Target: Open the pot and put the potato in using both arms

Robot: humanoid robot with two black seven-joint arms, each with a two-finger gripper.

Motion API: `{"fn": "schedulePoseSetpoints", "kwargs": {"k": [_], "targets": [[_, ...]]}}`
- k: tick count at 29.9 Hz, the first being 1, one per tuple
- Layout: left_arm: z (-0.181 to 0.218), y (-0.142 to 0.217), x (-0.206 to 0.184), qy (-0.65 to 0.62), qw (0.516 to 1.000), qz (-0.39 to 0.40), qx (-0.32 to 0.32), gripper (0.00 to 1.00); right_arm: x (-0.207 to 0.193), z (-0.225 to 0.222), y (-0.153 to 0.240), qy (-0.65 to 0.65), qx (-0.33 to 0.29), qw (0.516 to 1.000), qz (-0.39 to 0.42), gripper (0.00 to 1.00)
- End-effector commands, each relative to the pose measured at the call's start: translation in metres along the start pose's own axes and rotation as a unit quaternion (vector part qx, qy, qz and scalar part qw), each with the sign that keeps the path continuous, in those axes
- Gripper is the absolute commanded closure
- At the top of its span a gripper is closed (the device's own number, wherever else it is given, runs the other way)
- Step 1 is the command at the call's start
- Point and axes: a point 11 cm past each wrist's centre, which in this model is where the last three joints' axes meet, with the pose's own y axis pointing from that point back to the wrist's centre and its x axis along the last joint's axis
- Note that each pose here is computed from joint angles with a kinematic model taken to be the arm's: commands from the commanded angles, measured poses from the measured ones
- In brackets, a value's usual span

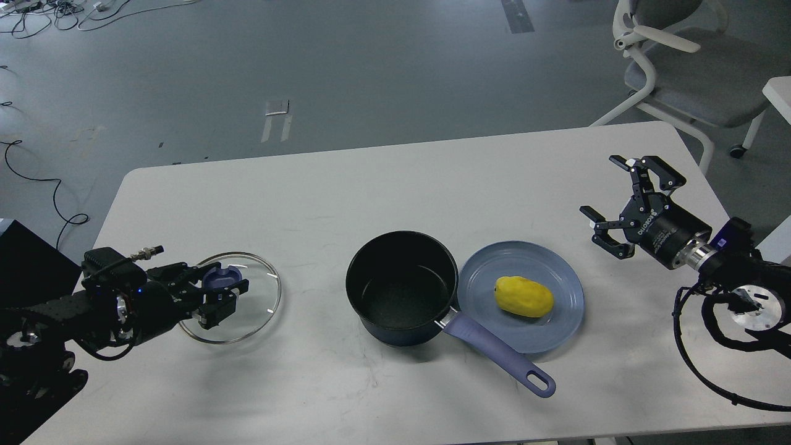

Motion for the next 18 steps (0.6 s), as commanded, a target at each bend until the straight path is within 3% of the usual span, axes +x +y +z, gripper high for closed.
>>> {"fn": "schedulePoseSetpoints", "kwargs": {"k": [1, 6, 16, 18], "targets": [[0.0012, -0.0030, -0.0059, 0.006, 1.000, -0.001, 0.000, 0.42, -0.0001, 0.0002, 0.0000, 0.000, 0.000, 1.000, 0.000, 0.00], [-0.0006, -0.0041, -0.0105, 0.008, 1.000, 0.000, 0.004, 0.36, -0.0001, 0.0002, 0.0000, 0.000, 0.000, 1.000, 0.000, 0.00], [-0.0023, -0.0046, -0.0133, 0.010, 1.000, -0.001, 0.008, 0.06, 0.0004, 0.0014, 0.0009, -0.001, -0.001, 1.000, 0.001, 0.00], [-0.0020, -0.0049, -0.0123, 0.010, 1.000, 0.000, 0.007, 0.04, 0.0002, 0.0008, 0.0005, -0.001, -0.001, 1.000, 0.000, 0.00]]}}
